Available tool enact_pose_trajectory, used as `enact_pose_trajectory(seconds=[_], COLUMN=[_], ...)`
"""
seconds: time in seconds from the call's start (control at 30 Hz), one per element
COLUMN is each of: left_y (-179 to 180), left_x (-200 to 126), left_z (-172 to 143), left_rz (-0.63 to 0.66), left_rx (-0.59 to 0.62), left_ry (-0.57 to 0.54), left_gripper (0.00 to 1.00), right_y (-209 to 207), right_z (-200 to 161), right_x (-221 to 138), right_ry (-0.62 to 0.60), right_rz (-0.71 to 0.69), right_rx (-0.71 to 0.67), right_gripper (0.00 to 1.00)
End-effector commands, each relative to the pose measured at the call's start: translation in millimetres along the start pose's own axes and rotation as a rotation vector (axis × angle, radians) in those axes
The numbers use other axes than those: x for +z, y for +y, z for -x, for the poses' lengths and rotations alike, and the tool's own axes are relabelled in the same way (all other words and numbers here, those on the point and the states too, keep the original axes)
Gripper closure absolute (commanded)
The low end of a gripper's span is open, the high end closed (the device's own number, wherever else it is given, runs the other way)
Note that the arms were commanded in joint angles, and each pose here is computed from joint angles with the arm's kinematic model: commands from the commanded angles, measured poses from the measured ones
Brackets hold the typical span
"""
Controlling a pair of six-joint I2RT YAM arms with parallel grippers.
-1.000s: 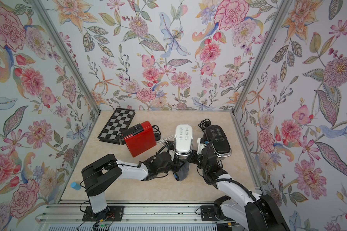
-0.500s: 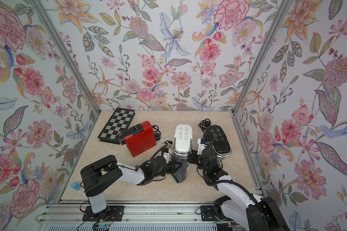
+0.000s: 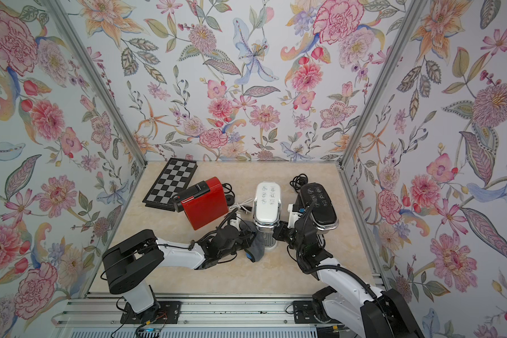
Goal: Wipe the surface of a coffee machine
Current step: Wipe the dirt from the surface of the coffee machine.
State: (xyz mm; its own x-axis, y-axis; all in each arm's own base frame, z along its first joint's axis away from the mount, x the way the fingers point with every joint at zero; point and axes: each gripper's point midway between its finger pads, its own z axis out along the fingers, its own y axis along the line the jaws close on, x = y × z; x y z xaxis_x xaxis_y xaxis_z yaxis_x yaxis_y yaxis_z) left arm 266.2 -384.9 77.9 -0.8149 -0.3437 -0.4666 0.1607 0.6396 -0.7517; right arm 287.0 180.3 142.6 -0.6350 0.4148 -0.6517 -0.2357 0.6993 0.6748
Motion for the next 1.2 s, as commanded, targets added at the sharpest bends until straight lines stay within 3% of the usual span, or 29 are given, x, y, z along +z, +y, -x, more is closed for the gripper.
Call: enact_pose_trajectory(seconds=[0.0, 0.27, 0.6, 0.73, 0.87, 1.17], left_y=[-33.6, -50.4, 24.3, 37.5, 32.0, -24.4], left_x=[20.9, 48.3, 10.3, -1.5, -4.8, 8.4], left_z=[-10.8, -38.6, -14.7, -3.4, 7.1, 6.3], left_rz=[-0.076, -0.12, 0.058, 0.089, 0.107, 0.014], left_rx=[0.001, 0.001, -0.051, -0.053, -0.02, 0.083], left_ry=[0.033, 0.113, 0.007, -0.025, -0.048, -0.032], left_gripper=[1.0, 1.0, 1.0, 1.0, 1.0, 1.0], right_y=[6.6, 7.3, 8.2, 8.4, 7.7, 8.2], right_z=[3.8, 4.9, 4.9, 5.3, 4.4, 5.0], right_x=[-1.2, -2.3, -3.9, -4.3, -3.8, -3.1], right_ry=[-0.024, -0.029, -0.036, -0.039, -0.038, -0.039], right_rz=[0.027, 0.026, 0.031, 0.03, 0.028, 0.028], right_rx=[0.001, 0.0, 0.001, 0.001, 0.001, -0.001], right_gripper=[0.91, 0.91, 0.91, 0.91, 0.91, 0.91])
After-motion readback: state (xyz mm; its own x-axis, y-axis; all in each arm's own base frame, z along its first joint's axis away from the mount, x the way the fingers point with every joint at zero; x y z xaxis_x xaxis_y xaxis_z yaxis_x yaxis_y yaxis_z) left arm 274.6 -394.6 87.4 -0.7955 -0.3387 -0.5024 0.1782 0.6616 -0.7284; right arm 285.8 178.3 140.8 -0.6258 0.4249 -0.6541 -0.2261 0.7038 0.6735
